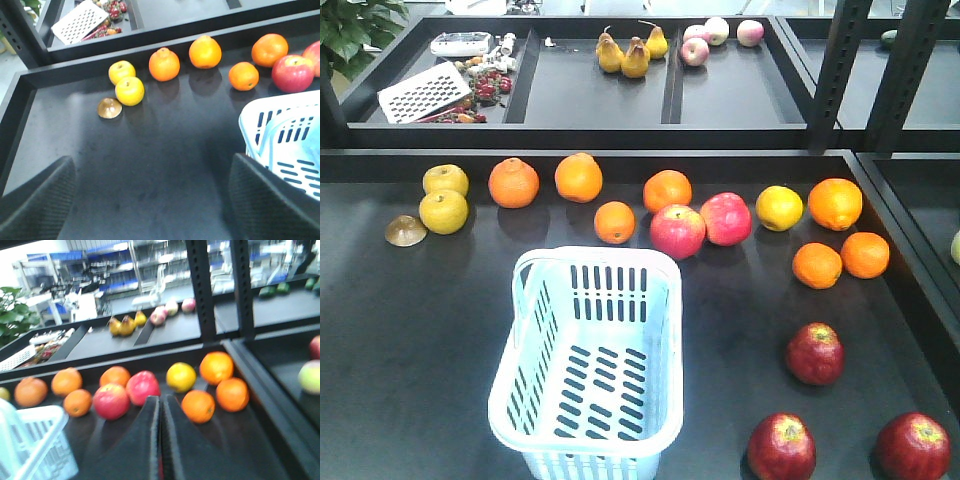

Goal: Pick three apples into basket with both arms
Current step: 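Reach the right gripper down and grasp the nearest red apple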

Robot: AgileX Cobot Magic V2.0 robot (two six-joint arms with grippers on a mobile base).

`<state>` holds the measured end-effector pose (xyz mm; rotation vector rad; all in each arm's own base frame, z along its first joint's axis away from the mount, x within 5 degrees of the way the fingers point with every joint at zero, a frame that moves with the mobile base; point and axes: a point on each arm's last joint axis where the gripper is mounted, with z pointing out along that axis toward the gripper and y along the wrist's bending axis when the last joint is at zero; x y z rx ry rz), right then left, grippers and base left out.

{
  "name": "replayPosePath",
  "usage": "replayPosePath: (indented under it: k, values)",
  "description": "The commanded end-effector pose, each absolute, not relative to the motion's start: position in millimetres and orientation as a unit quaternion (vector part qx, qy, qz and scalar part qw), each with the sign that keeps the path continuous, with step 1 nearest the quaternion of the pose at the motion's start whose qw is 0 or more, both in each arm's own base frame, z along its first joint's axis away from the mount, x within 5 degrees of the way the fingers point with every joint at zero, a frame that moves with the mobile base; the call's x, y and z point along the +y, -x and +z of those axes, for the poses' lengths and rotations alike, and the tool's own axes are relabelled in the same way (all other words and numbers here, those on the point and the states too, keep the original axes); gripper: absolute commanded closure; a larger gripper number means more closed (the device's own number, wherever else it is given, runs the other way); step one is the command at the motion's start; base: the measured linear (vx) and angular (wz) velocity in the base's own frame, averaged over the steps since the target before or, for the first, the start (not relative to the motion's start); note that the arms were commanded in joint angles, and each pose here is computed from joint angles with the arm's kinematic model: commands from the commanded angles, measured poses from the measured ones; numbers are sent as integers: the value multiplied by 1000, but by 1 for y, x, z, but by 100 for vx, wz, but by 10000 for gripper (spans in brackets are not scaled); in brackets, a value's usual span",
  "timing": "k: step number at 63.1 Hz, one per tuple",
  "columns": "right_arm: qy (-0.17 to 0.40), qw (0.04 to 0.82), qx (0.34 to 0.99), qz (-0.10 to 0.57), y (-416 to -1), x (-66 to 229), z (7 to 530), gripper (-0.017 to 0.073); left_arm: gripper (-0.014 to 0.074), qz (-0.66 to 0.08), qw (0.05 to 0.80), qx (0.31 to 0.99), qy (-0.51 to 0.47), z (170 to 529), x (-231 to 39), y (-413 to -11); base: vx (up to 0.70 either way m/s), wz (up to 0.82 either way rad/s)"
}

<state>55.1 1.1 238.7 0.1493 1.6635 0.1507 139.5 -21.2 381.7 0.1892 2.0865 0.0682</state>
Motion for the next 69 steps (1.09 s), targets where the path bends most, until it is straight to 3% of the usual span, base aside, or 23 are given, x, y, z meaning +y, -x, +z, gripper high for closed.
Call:
replayPosePath:
  k: [1,16,31,38,46,62,69]
  values:
    - [-69,636,765,70,-62,2,271,568,8,21,533,842,-76,394,-21,-139,0,0]
    - [-19,454,890,37,-93,4,305,568,8,24,523,849,-74,392,-21,-138,0,0]
    - [0,389,921,28,-119,4,299,564,8,24,523,849,-74,392,-21,-138,0,0]
    - [25,357,933,27,-124,6,293,517,8,24,523,849,-74,392,-21,-138,0,0]
    - [21,342,938,47,-126,9,290,392,8,24,523,849,-74,392,-21,-138,0,0]
    - [30,334,941,49,-124,10,289,-20,8,24,523,849,-74,392,-21,-138,0,0]
    - [54,318,945,49,-129,11,285,-127,8,24,523,849,-74,392,-21,-138,0,0]
